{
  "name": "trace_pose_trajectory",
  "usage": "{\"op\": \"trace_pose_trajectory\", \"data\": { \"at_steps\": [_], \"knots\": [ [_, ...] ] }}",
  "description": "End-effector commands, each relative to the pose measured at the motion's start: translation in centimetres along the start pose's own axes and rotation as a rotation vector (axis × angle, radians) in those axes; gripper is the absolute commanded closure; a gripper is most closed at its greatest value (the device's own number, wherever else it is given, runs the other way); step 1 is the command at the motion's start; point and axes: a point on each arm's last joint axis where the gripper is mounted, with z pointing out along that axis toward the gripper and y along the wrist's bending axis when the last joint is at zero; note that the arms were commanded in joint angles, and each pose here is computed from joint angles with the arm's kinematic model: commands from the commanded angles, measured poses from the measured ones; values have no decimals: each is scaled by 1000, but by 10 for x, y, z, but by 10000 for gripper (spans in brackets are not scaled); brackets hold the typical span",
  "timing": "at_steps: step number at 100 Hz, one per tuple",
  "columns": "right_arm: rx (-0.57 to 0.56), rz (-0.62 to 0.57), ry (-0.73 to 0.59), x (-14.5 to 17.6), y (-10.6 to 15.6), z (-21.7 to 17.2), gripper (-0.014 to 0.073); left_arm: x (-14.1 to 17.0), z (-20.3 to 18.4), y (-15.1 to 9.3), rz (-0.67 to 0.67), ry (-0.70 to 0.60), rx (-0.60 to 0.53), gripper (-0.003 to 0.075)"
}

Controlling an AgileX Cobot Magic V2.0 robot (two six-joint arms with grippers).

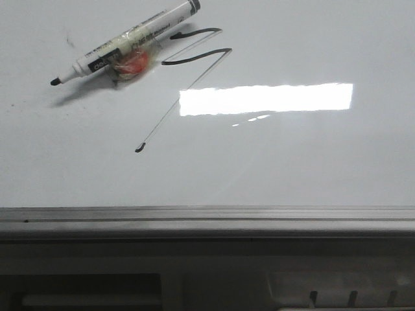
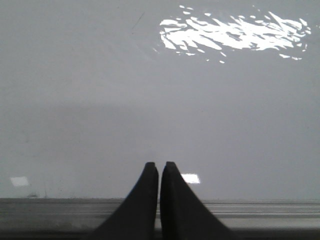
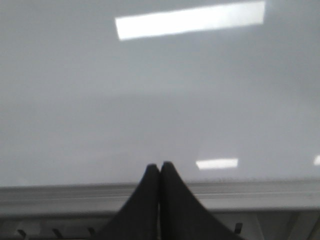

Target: Write number 3 on whiteboard

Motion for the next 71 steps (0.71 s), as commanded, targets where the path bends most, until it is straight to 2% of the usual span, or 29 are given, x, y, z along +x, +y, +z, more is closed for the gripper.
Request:
{"op": "trace_pose_trajectory", "data": {
  "at_steps": [1, 71],
  "knots": [
    [22, -8, 16, 9, -2, 2, 657, -4, -1, 0, -11, -87, 4, 741],
    [25, -7, 5, 9, -2, 2, 657, -4, -1, 0, -11, -87, 4, 741]
  ]
}}
